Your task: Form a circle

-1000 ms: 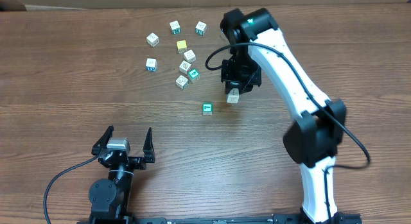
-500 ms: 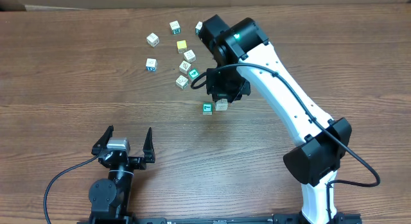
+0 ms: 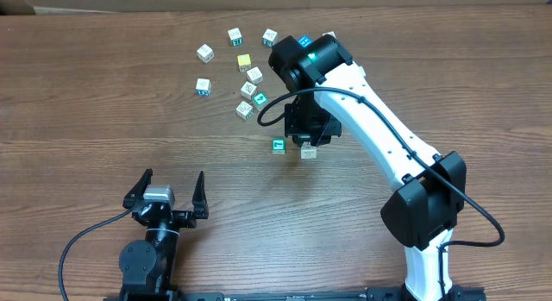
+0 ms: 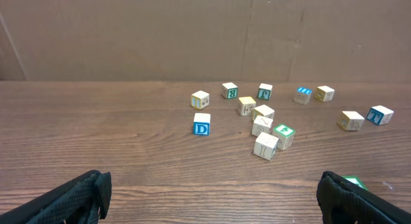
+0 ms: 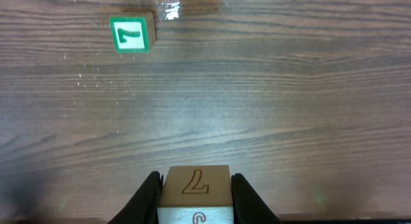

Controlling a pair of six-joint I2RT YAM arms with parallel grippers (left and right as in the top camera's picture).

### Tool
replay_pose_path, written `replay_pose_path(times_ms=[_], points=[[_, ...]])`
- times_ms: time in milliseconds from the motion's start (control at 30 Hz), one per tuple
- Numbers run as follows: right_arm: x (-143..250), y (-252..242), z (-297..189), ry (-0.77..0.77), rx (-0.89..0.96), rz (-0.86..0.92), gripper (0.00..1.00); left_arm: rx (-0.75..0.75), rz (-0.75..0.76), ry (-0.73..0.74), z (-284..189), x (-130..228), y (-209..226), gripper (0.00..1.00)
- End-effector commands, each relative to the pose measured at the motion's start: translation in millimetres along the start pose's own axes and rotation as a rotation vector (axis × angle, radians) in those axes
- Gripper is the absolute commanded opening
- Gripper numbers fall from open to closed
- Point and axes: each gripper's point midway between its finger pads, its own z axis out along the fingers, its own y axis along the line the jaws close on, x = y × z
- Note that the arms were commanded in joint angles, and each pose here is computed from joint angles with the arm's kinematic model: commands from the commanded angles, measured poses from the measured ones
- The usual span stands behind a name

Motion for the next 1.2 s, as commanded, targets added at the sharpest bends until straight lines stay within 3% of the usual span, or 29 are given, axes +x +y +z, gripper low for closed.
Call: replay_pose_path(times_ms=[0,1167], points=[[-3.7,-2.2,4.4,-0.014,0.007,0.014,0.11,-0.009,0.014,-0.003,-0.3,0.2,2.2,1.0],[-26.7,-7.4,94.4,-0.033,-0.026,0.065,0.04,-0.009,0.014,-0.003,-0.3,0.2,2.2,1.0]])
